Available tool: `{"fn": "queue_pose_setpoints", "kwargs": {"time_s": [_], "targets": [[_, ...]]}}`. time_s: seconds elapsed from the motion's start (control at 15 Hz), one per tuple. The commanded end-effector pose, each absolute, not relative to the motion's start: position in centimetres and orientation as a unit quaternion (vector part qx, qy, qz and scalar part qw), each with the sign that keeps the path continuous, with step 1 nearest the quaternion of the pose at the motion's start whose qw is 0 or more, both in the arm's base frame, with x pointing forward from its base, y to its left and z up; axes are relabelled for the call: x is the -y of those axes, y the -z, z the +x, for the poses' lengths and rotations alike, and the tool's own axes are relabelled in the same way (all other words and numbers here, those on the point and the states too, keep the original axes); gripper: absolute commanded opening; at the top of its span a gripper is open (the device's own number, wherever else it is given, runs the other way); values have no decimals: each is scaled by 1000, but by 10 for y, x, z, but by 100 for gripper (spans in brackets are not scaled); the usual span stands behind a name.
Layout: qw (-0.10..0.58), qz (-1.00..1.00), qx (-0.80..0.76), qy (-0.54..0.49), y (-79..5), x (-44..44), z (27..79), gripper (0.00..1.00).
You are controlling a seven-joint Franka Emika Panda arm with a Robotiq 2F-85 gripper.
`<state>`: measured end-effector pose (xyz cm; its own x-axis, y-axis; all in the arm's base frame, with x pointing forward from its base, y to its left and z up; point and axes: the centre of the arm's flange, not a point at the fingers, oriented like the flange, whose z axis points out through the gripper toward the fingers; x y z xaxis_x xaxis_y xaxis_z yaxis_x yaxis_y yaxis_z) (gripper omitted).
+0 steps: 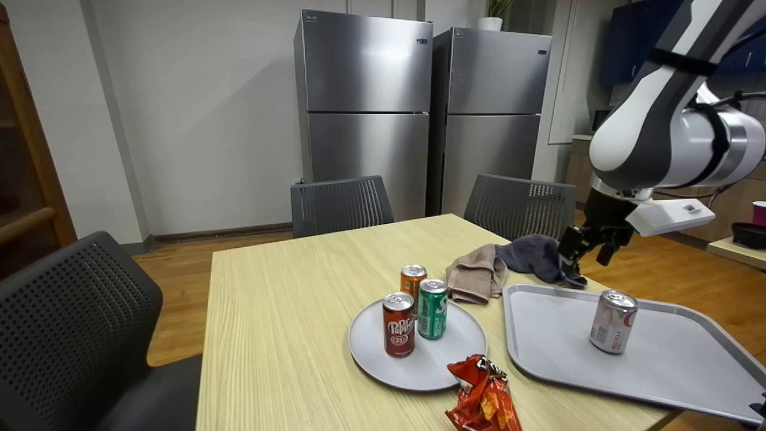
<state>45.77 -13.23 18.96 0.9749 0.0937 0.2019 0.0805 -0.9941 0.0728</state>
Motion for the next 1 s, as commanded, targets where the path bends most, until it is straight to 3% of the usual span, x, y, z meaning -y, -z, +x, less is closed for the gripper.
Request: {"fn": "queue_pose_setpoints", "kwargs": {"time_s": [0.0, 0.93], "targets": [[34, 989, -75, -126, -208, 102, 464, 100], [29, 991, -60, -117, -198, 79, 469, 100]]}}
